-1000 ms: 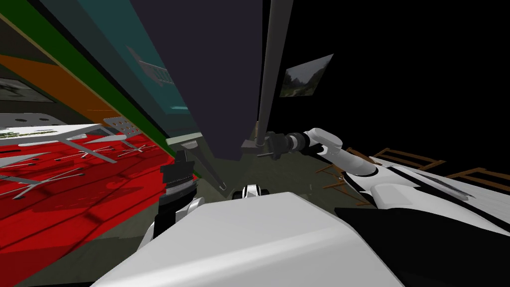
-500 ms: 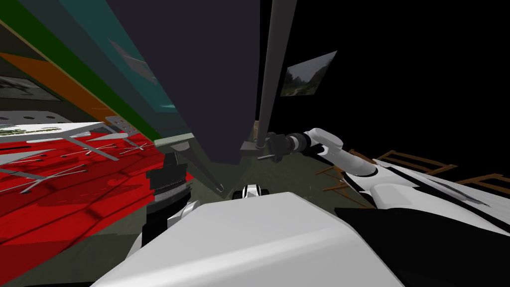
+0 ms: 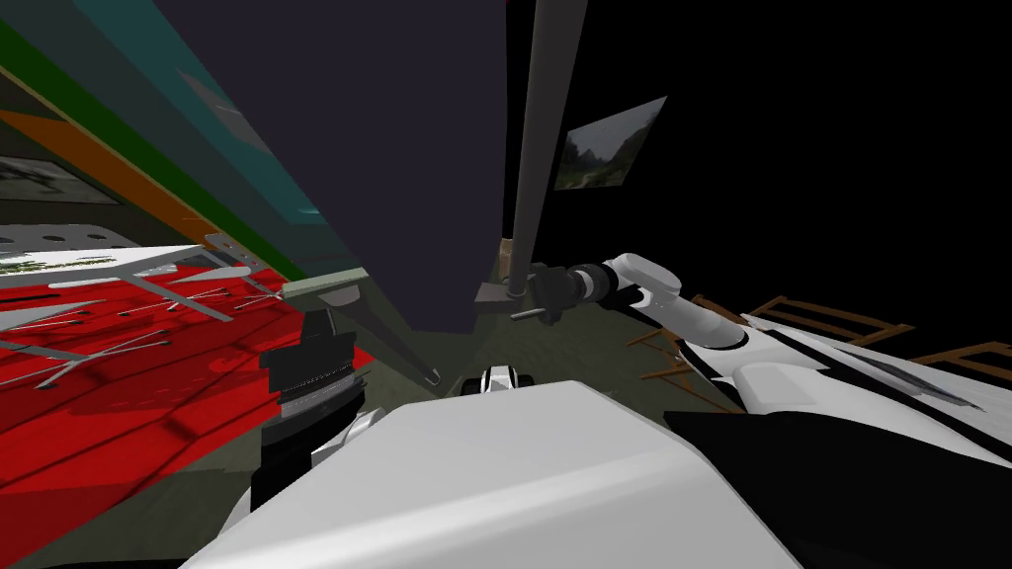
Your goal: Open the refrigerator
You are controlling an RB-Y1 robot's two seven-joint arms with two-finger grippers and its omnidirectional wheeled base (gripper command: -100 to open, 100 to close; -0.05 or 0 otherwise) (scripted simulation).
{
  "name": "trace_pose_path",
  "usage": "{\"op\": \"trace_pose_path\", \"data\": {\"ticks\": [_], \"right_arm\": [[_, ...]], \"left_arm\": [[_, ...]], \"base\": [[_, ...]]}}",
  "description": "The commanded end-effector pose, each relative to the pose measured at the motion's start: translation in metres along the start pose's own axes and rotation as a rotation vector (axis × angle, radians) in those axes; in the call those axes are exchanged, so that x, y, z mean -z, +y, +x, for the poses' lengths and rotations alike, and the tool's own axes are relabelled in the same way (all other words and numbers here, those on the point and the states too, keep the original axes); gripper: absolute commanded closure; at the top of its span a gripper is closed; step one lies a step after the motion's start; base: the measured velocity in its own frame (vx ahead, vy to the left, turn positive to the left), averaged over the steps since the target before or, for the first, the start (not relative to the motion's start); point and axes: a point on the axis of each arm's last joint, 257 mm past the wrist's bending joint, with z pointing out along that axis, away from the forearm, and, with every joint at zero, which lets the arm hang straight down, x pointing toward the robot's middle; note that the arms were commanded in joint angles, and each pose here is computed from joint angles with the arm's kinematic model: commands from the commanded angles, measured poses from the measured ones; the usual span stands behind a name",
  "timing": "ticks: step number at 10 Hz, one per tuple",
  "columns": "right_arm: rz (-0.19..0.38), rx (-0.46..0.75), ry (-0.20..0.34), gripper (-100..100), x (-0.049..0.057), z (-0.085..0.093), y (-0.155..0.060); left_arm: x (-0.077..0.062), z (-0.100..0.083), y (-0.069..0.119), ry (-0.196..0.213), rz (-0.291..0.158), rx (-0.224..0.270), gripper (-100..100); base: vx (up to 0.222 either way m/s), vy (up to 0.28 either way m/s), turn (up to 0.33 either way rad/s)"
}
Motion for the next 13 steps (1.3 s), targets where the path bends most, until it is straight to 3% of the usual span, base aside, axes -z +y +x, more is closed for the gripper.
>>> {"op": "trace_pose_path", "data": {"ticks": [1,9,13], "right_arm": [[-0.012,-0.001,-0.009,100,0.001,-0.001,0.002],[-0.076,0.004,-0.068,100,0.004,-0.012,0.013],[-0.089,0.006,-0.08,100,0.005,-0.014,0.015]], "left_arm": [[0.001,-0.002,0.002,-0.001,-0.005,-0.005,0],[0.012,-0.024,0.008,-0.017,-0.031,-0.054,0],[0.017,-0.039,0.007,-0.031,-0.033,-0.086,0]], "base": [[0.035,-0.061,0.213],[0.06,-0.227,0.178],[0.013,-0.087,0.043]]}}
